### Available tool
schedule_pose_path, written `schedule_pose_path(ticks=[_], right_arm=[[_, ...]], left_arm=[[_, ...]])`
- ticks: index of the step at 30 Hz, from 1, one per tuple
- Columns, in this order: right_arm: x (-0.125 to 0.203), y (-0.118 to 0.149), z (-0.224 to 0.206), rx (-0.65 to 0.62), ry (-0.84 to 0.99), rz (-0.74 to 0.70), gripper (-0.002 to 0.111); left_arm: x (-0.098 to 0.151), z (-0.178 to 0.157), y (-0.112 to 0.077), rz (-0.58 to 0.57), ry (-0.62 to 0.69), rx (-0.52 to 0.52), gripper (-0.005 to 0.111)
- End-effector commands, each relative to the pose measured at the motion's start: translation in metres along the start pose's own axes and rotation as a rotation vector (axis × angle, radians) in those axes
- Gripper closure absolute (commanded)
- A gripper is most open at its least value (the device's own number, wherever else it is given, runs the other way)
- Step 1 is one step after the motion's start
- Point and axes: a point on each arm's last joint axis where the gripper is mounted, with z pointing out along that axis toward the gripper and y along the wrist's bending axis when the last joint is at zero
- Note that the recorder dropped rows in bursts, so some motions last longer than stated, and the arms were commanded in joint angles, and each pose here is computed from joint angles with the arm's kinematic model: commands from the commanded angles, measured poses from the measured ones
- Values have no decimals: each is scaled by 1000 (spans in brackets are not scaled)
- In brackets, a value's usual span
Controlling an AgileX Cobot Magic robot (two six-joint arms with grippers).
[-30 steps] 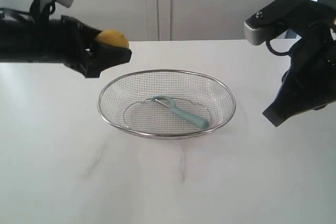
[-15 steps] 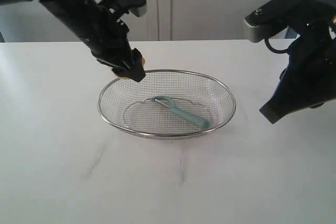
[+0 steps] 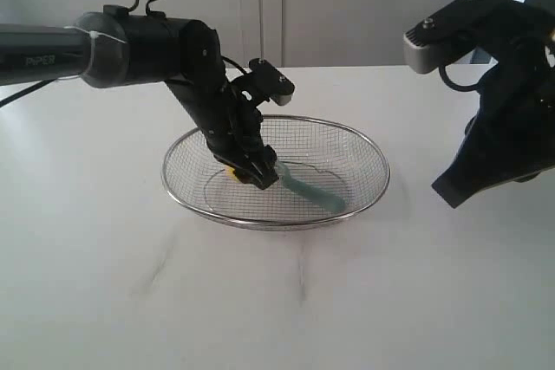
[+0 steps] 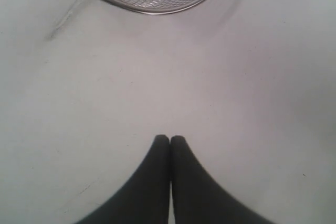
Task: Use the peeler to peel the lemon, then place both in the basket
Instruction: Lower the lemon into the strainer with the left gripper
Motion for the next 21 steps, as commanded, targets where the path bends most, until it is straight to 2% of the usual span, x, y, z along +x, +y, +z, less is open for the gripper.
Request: schedule_pose_path(ticks=[1,12,15,18,21], right_arm=[[2,-1,-2,8,-1,6,108],[2,-1,-2,8,-1,6,108],[2,-1,-2,8,-1,6,108],[2,-1,-2,8,-1,6,108],[2,-1,-2,8,-3,6,108]], left_arm=[[1,5,0,-10,8,7,107],[6,21,0,-1,42,21,104],[6,21,0,-1,40,20,92],[6,21,0,-1,42,21,73],[6,21,0,-4,44,25,48]])
